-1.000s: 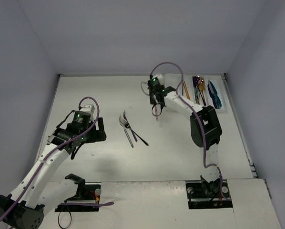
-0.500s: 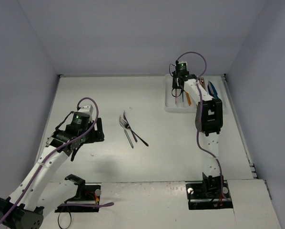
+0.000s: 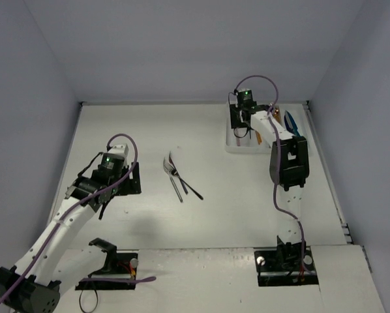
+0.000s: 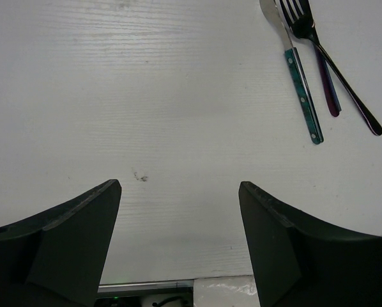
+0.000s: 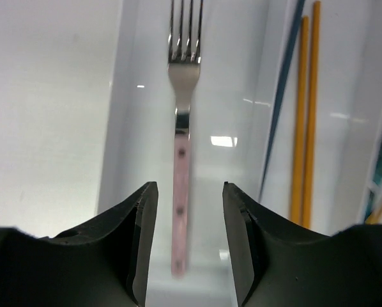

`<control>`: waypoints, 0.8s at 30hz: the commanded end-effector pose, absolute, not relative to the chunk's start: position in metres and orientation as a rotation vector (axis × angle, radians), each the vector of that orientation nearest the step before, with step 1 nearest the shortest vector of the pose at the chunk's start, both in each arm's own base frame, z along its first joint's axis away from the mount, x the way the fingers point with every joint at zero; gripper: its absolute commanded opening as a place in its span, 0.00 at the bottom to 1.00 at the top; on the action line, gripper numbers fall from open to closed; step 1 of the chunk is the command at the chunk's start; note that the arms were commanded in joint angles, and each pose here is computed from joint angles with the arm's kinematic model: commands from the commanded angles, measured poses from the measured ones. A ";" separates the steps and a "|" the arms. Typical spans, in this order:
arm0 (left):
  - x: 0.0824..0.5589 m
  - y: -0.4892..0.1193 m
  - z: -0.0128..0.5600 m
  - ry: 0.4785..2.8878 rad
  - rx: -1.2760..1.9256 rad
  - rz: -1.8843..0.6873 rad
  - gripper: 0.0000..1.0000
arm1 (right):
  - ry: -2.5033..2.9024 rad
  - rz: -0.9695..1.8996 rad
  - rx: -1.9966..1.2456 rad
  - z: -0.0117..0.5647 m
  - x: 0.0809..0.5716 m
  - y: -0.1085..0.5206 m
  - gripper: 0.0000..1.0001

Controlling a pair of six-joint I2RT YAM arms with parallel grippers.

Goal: Sort the eating utensils into containers

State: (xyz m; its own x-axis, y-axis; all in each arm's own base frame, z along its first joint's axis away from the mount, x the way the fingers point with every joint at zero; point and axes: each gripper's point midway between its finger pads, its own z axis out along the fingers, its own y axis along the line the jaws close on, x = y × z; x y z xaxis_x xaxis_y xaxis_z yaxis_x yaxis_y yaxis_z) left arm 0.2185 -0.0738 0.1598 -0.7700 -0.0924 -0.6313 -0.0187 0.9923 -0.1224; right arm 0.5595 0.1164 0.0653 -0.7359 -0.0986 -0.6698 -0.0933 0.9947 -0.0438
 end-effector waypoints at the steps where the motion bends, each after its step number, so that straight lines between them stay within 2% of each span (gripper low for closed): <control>1: 0.232 -0.071 0.167 2.398 -0.046 -0.100 0.72 | 2.182 0.065 -0.351 0.185 0.512 0.161 0.42; 5: 0.233 -0.072 0.165 2.407 -0.035 -0.096 0.72 | 2.262 0.221 -0.575 0.148 0.435 0.216 0.40; 10: 0.234 -0.074 0.163 2.419 -0.023 -0.100 0.72 | 2.324 0.287 -0.742 0.113 0.374 0.247 0.38; 24: 0.234 -0.076 0.166 2.412 -0.019 -0.119 0.72 | 2.379 0.356 -1.053 0.062 0.301 0.285 0.39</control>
